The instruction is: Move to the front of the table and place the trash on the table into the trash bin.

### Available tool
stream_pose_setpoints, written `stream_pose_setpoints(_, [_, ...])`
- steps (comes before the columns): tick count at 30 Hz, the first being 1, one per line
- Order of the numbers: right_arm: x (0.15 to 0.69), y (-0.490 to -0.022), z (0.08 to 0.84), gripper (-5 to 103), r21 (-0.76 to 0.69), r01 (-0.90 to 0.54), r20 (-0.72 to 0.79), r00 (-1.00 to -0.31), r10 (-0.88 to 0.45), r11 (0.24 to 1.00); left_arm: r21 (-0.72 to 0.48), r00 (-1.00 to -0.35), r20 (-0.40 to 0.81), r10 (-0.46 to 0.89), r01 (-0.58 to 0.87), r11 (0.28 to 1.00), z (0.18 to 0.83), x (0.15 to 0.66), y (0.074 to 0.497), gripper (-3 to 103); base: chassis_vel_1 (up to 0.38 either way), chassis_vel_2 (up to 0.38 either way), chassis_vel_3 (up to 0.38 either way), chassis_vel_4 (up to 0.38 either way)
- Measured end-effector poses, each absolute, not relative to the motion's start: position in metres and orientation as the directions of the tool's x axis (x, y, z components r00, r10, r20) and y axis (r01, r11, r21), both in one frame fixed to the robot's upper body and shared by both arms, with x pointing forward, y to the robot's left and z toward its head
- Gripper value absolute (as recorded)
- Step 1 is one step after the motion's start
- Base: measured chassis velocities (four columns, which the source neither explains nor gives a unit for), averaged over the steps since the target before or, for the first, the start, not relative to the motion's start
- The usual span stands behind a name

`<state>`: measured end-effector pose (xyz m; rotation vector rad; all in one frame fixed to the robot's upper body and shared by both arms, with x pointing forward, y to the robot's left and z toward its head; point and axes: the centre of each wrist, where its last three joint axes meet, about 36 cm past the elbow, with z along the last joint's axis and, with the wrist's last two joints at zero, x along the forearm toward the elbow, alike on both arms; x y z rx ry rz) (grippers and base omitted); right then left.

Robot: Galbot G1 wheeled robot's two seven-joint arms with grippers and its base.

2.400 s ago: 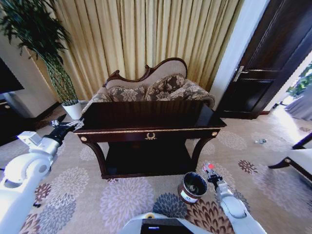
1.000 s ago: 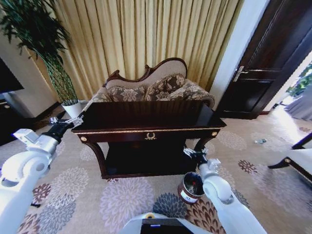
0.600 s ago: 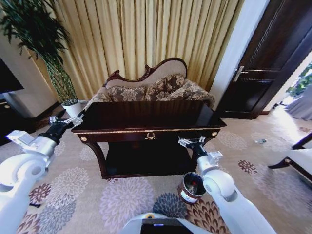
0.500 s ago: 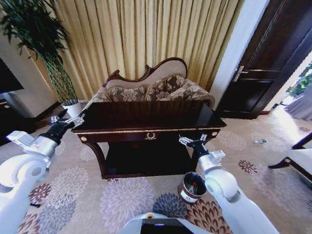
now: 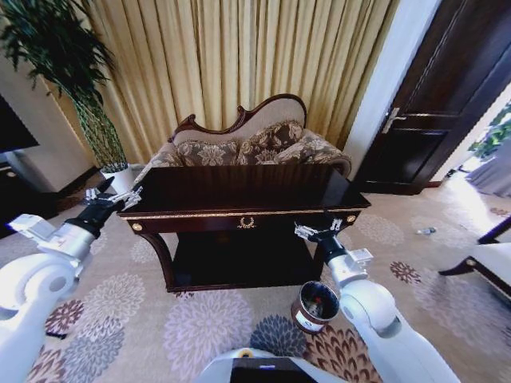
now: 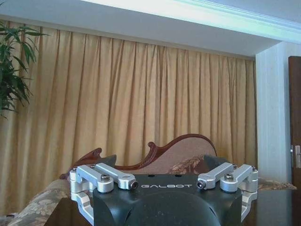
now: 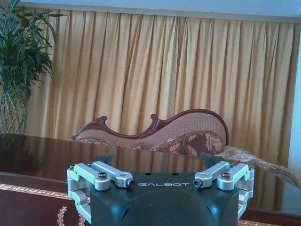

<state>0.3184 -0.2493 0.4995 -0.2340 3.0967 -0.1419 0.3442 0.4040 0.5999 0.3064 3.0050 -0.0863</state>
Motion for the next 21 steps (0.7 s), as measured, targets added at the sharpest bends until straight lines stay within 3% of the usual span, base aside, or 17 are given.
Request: stream_pose_setpoints(21, [0.3195,-0.2522,0.4961,100,-0.094,-0.143,-0.032,-0.989,-0.146,0.985,-0.028,-0.969,-0.125,0.214,0.219,0.975,0.6038,0.3444,0.3997,100,0.165,-0.161,-0.173,0.162])
